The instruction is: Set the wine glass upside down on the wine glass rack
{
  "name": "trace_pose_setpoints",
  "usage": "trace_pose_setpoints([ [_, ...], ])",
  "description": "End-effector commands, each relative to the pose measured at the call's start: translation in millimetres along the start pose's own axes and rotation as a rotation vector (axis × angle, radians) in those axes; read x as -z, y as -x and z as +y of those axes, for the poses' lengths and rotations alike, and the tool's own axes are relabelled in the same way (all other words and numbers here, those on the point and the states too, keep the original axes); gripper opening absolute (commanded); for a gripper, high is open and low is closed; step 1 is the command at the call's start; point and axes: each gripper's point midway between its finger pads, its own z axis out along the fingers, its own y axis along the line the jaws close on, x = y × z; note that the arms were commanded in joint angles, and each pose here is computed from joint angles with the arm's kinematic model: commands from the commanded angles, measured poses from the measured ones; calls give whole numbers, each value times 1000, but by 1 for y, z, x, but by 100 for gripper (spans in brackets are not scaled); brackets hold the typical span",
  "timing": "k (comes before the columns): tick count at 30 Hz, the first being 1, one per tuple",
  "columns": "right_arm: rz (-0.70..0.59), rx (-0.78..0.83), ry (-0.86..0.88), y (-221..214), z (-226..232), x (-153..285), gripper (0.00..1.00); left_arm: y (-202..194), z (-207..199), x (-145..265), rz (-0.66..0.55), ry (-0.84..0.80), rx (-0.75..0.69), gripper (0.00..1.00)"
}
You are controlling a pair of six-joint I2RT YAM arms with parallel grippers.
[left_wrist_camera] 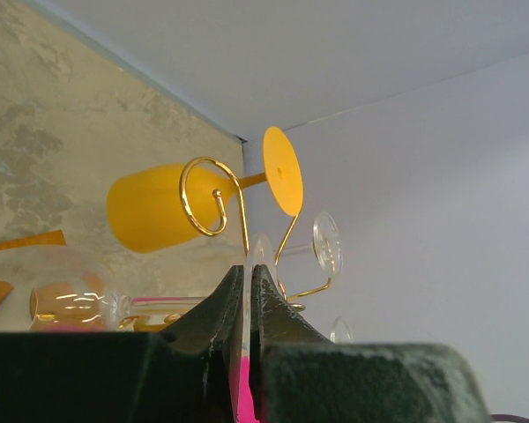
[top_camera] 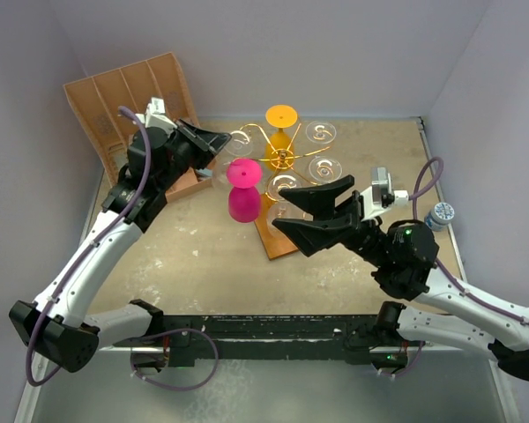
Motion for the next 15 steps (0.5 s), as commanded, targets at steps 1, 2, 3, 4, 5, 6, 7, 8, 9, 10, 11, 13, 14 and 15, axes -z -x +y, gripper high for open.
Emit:
trace_pose_setpoints([
  [1,-81,-39,70,21,17,-1,70,5,-39,2,-2,-171,64,0],
  [2,-81,-39,71,21,17,-1,70,3,-39,0,11,-178,70,0],
  [3,-81,-41,71,20,17,-1,70,1,-41,-2,20,-187,77,0],
  [4,-81,-43,70,20,17,-2,70,0,-43,-3,30,-198,87,0],
  [5,-83,-46,73,21,18,-1,69,-1,-47,-5,35,-218,92,0],
  [6,-86,-47,73,22,18,-1,70,-2,-48,-7,43,-227,92,0],
  [7,-87,-49,71,21,17,-1,69,-4,-50,-10,53,-236,89,0],
  [8,-87,-51,67,20,16,0,69,-4,-52,-13,60,-239,86,0],
  [9,-90,-54,61,21,16,0,70,-5,-51,-17,65,-236,83,0],
  [10,-89,-55,57,20,15,0,69,-6,-49,-21,67,-231,82,0],
  [11,-91,-56,55,20,14,1,69,-6,-50,-22,66,-234,83,0],
  [13,-93,-57,49,21,13,1,70,-5,-48,-28,63,-231,79,0],
  [14,-95,-58,47,21,13,1,70,-5,-49,-30,60,-230,75,0],
  [15,-94,-58,45,21,13,0,70,-4,-49,-33,58,-229,70,0],
])
